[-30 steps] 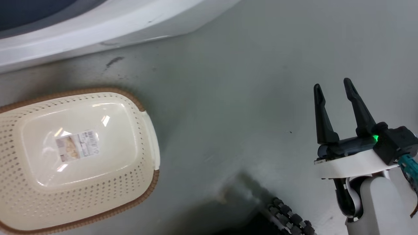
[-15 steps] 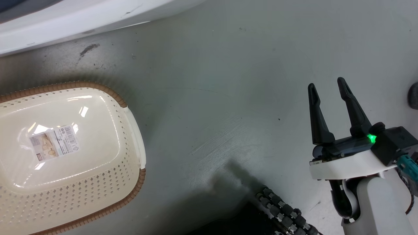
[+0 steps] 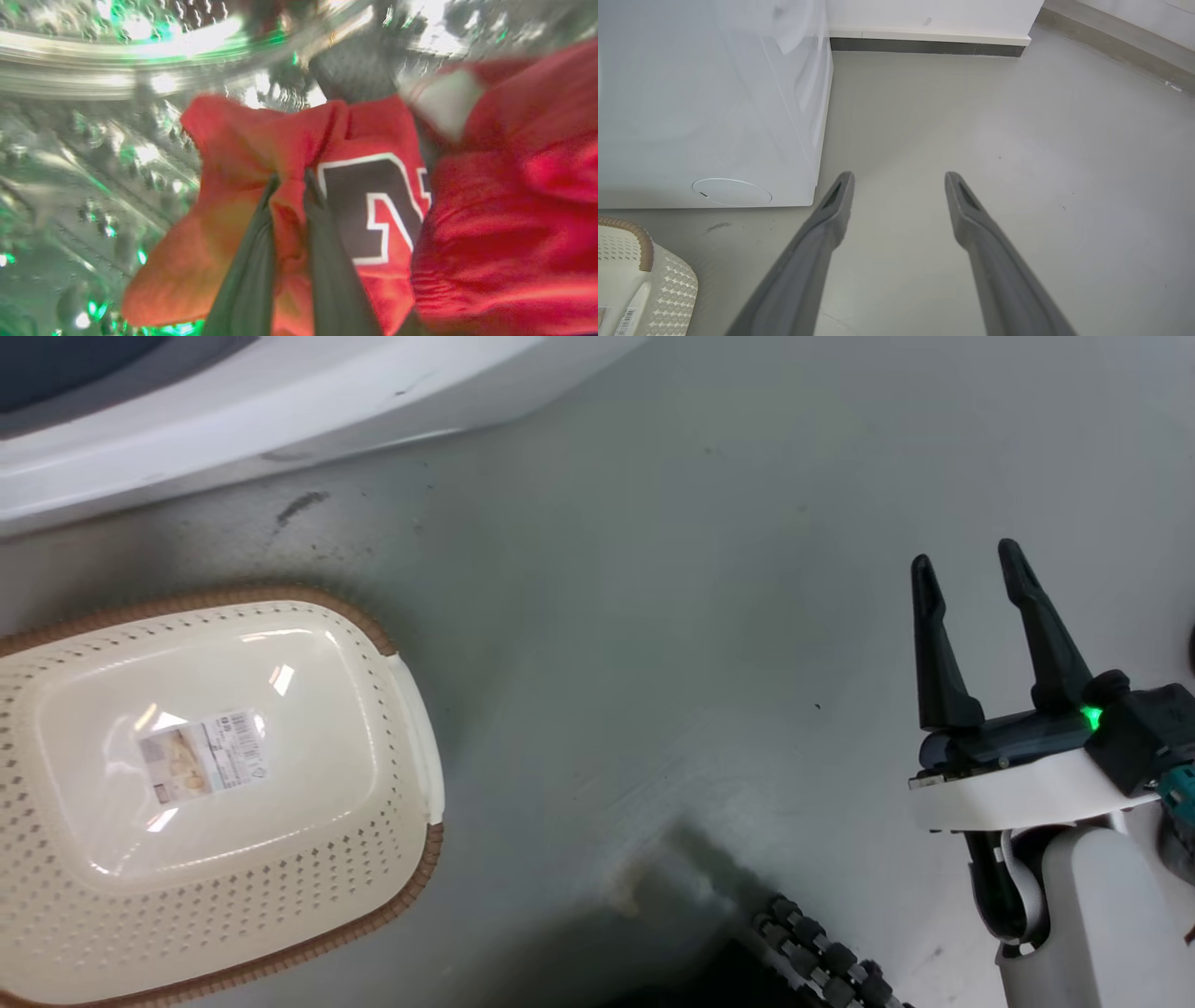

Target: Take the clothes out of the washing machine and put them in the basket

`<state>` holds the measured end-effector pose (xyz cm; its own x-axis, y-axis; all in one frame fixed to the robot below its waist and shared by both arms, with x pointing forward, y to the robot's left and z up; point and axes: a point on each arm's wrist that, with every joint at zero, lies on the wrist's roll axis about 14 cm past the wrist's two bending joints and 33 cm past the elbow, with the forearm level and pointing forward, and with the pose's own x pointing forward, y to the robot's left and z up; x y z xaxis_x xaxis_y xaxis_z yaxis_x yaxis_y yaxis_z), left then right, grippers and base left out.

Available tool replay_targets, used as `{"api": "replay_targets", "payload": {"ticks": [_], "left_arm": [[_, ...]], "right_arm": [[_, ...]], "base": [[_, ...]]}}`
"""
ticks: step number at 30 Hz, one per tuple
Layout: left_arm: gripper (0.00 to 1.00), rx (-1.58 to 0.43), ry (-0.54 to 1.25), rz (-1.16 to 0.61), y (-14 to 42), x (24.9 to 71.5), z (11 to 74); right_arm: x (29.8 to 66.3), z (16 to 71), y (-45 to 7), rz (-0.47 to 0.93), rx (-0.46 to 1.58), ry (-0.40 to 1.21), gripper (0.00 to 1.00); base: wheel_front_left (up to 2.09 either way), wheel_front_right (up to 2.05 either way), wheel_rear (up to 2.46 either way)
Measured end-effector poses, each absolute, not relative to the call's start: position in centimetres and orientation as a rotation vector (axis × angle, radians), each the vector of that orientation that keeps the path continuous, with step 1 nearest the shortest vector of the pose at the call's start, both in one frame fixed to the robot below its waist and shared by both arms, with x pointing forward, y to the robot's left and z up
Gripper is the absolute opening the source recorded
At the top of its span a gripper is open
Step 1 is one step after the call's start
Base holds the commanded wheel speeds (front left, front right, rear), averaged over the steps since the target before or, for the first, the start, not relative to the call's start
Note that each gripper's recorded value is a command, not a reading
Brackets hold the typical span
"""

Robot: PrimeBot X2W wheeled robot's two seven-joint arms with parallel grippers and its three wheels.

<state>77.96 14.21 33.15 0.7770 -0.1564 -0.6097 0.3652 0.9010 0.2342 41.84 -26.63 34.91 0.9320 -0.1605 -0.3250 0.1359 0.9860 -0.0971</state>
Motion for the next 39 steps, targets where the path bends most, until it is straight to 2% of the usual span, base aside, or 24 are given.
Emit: {"api": "replay_targets", "payload": {"ticks": [6,15,22,26,39], "left_arm": [[0.00,0.284,0.421,-0.316,12.8,77.0,36.9],[0.00,0.146,0.205,-0.309,12.2,72.1,41.4],[0.00,0.094,0.136,-0.281,12.7,67.4,44.7],[0.00,0.080,0.034,-0.276,12.7,64.8,48.4],[0.00,0.040,-0.113,-0.265,13.8,54.2,53.3]], "right_arm": [[42.5,37.0,-26.8,-0.147,-0.102,0.279,1.00],[43.1,40.5,-25.7,-0.111,-0.131,0.184,1.00],[42.4,42.8,-24.5,-0.084,-0.142,0.131,1.00],[41.9,44.0,-23.7,-0.063,-0.136,0.102,1.00],[40.8,47.0,-20.5,0.020,-0.123,0.020,1.00]], "base": [[0.00,0.00,0.00],[0.00,0.00,0.00],[0.00,0.00,0.00],[0.00,0.00,0.00],[0.00,0.00,0.00]]}}
